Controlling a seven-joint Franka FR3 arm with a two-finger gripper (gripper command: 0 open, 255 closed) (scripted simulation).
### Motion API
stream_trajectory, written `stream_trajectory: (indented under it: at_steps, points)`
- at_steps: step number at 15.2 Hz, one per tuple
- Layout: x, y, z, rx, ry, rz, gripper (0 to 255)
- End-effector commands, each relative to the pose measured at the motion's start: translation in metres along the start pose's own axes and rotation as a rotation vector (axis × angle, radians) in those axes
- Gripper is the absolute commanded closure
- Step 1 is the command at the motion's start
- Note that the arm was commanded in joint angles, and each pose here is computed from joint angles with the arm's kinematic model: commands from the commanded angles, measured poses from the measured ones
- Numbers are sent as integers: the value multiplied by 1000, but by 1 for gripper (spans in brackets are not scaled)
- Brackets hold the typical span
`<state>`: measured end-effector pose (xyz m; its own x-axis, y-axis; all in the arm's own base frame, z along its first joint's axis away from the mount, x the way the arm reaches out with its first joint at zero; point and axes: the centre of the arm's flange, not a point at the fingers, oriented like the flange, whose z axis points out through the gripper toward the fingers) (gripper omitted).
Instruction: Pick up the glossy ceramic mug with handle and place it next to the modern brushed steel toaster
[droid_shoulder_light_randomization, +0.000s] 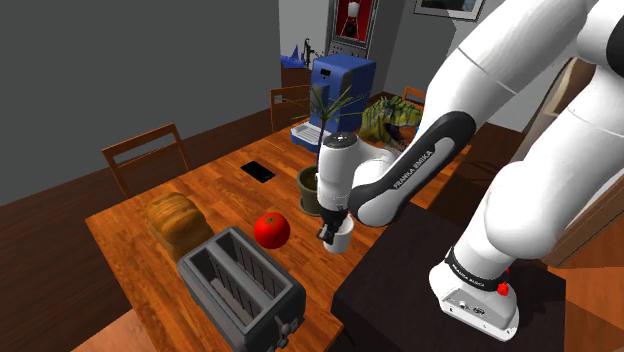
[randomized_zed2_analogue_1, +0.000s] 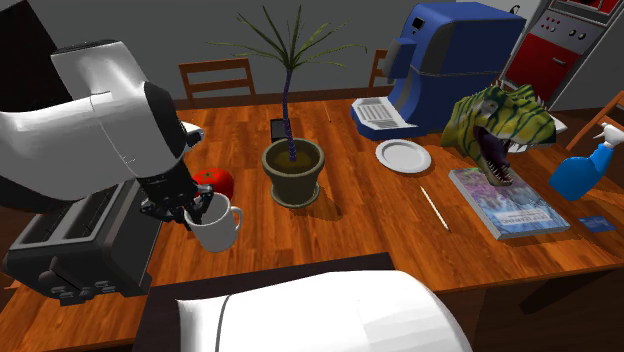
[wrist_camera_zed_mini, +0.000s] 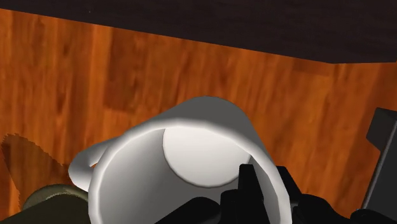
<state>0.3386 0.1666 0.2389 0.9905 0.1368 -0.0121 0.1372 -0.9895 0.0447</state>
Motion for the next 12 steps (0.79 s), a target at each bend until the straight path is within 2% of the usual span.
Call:
stream_trajectory:
  at_steps: [1,12]
  points:
    - [1,-1,11,1,1,0,255]
    - [1,-3,69,1,1,0,255]
